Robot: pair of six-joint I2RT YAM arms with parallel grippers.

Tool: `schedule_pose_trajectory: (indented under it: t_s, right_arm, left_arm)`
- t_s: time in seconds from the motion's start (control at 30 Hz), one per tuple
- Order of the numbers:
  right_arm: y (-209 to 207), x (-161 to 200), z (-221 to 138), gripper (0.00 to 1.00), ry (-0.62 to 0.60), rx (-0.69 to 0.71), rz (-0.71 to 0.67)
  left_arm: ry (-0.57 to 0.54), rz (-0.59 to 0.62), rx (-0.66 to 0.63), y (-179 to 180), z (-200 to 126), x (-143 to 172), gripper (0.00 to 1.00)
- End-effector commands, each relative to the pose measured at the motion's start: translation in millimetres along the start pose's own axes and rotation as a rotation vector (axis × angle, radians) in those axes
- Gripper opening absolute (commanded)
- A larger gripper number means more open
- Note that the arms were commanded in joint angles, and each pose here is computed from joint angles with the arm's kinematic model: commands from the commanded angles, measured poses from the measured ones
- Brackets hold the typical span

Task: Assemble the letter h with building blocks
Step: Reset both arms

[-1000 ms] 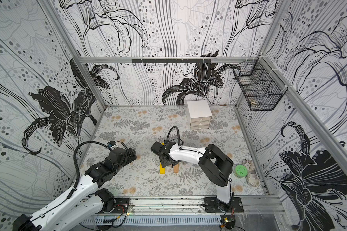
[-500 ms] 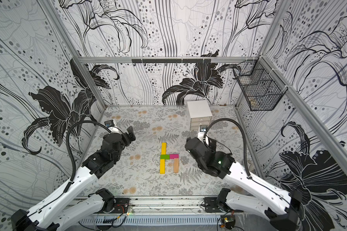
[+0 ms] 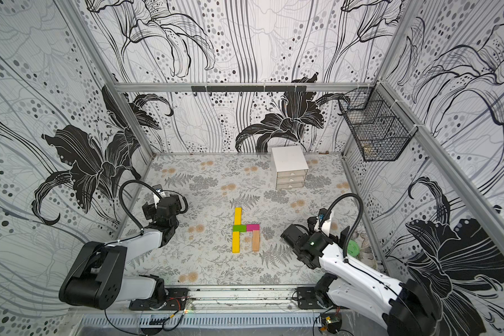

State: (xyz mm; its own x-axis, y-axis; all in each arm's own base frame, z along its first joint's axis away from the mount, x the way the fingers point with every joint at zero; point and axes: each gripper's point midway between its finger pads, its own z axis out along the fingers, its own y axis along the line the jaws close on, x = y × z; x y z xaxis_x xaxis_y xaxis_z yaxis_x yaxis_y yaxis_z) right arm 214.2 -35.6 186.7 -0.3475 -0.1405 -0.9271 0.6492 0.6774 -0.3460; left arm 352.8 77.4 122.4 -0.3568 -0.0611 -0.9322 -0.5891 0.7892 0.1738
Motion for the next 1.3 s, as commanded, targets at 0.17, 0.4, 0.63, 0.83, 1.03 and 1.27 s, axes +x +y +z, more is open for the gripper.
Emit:
schedule_pose_trajectory:
  t_s: [0.17, 0.4, 0.63, 0.83, 1.03, 1.27]
  right_arm:
    - [112, 21, 23, 1.00, 0.240, -0.399, -0.262]
    - [72, 30, 81, 1.00, 0.243, -0.362, 0.083]
    - [110, 15, 100, 1.00, 0.055, -0.512, 0.178]
    - [167, 25, 107, 1.00, 0.079, -0.731, 0.105]
    - [166, 27, 108, 0.99, 0.070, -0.722, 0.102]
    - [166, 27, 107, 0.99, 0.070, -0.720, 0.100]
  left_arm:
    - [-0.130, -0.081, 0.125, -19, 5, -23, 0.99]
    - [-0.081, -0.073, 0.185, -28, 20, -17, 0.99]
    - [-0.146, -0.116, 0.378, -34, 16, -7, 0.99]
    - [-0.094, -0.123, 0.375, -35, 20, -3, 0.99]
    - [-0.096, -0.121, 0.370, -34, 20, -3, 0.99]
    - [-0.111, -0.117, 0.360, -31, 19, -3, 0.99]
